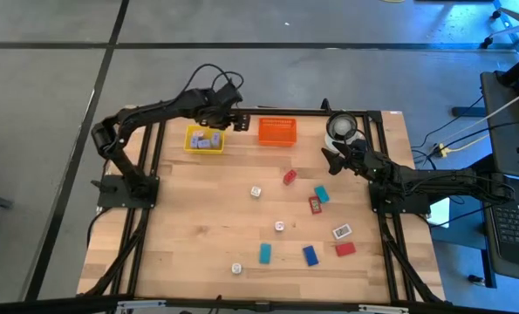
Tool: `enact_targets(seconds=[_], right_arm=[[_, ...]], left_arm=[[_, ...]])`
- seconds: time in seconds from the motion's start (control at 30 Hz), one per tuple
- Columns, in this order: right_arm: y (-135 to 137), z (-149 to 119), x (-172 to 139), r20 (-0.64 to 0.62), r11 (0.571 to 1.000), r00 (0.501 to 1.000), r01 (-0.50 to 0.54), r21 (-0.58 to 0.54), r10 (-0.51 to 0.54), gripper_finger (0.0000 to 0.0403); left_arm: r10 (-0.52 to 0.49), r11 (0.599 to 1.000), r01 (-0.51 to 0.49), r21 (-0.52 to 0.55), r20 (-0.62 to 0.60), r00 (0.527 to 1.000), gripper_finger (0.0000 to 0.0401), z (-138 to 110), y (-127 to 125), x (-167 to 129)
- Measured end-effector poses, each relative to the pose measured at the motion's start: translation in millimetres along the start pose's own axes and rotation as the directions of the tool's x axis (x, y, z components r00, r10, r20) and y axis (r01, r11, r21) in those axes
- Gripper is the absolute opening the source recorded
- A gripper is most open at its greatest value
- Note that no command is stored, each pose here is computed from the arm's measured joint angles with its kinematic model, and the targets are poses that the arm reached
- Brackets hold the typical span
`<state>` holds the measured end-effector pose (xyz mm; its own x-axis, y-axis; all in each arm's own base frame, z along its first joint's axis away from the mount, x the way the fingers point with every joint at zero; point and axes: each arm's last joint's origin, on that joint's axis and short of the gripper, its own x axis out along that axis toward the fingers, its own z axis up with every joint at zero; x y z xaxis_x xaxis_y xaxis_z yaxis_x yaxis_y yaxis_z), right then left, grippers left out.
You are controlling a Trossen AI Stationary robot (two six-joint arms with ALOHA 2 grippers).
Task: Pick & Place Office items
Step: Put the top blue digital timer into the orange bin
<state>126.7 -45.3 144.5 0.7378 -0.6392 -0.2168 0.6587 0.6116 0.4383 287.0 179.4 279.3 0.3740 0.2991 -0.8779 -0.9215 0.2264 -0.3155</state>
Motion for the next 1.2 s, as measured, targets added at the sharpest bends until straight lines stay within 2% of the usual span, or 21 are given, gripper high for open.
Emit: enact_targets(seconds=[0.2,0.4,0.5,0.63,0.8,0.93,1.07,1.2], right_arm=[[0.0,0.0,0.0,0.0,1.0,1.0,0.0,0.0,0.0,0.0347],[-0.1,-0.1,0.0,0.0,1.0,1.0,0.001,0.0,-0.001,0.0347],[-0.1,0.0,0.0,0.0,1.0,1.0,0.0,-0.011,0.0,0.0347],[-0.1,-0.1,0.0,0.0,1.0,1.0,0.001,-0.006,-0.001,0.0347],[-0.1,0.0,0.0,0.0,1.0,1.0,0.001,-0.008,-0.001,0.0347],[-0.1,0.1,0.0,0.002,1.0,1.0,0.003,-0.008,-0.003,0.0347],[0.0,0.2,0.0,0.003,1.0,1.0,0.001,0.021,-0.001,0.0347],[0.0,0.1,0.0,0.001,0.989,1.0,0.0,0.145,0.0,0.0347]], left_arm=[[-0.113,0.994,0.112,0.008,0.097,0.989,0.0254,7.2,-13.0,-0.7],[-0.16,0.987,0.158,0.023,0.137,0.978,0.0253,9.5,-19.2,-1.4],[-0.212,0.974,0.193,0.119,0.169,0.963,0.0254,3.7,-31.9,-3.5],[-0.321,0.916,0.227,0.331,0.264,0.91,0.0254,-13.1,-61.8,-12.1],[-0.403,0.845,0.173,0.506,0.39,0.828,0.0253,-42.2,-91.3,-36.8],[-0.432,0.761,0.101,0.64,0.384,0.816,0.0253,-61.0,-99.9,-48.5],[-0.479,0.698,0.112,0.708,0.345,0.807,0.0253,-76.0,-107.9,-53.5],[-0.532,0.676,0.172,0.717,0.313,0.787,0.0253,-86.8,-116.1,-56.1]])
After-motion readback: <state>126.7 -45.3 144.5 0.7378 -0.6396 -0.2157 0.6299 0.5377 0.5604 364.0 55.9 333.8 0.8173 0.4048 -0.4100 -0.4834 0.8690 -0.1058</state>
